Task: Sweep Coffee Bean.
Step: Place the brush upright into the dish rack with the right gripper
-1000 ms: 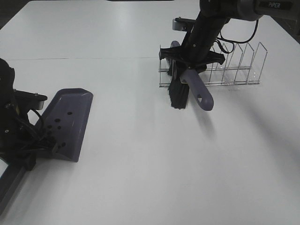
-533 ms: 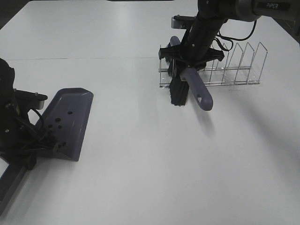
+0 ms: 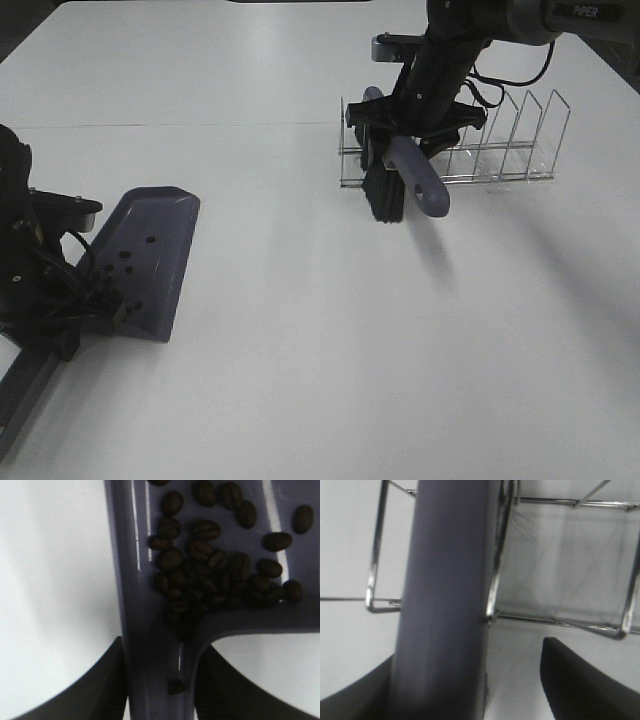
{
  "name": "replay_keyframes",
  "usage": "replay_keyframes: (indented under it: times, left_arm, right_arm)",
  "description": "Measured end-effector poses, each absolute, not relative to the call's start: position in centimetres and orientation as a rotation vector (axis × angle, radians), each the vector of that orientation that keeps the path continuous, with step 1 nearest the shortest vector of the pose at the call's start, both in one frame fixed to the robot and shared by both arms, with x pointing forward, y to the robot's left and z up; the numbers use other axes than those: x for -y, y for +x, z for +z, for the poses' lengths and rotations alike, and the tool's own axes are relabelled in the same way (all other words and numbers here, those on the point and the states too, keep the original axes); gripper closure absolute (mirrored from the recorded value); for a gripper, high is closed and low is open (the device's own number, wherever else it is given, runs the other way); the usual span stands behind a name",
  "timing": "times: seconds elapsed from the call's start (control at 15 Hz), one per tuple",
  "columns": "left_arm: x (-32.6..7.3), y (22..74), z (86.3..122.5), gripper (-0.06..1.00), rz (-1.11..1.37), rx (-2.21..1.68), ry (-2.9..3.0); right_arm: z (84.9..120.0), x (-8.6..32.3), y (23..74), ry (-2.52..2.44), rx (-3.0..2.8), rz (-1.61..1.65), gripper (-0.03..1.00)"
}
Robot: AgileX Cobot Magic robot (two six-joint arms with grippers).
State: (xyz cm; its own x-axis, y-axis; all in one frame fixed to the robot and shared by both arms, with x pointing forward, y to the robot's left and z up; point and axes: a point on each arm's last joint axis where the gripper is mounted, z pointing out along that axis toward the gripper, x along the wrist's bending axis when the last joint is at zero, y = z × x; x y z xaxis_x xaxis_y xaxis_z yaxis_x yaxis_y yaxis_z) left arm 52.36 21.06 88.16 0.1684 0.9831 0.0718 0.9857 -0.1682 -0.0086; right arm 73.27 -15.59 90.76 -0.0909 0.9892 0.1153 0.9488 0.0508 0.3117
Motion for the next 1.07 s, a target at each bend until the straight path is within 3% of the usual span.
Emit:
replay_keyframes:
  times: [0.27,1.07]
  left_arm:
    - [-21.0,52.3,88.2,0.61,-0.065,2.005,-2.353]
    - [-19.7,54.1,89.5,0.61,-0.034,2.104,-2.413]
  right_arm:
    - [90.6,15.8,72.9,2.049,-2.203,0.411,0.34]
    - [94.6,16.1,71.9,2.02,-2.236,0.39,0.34]
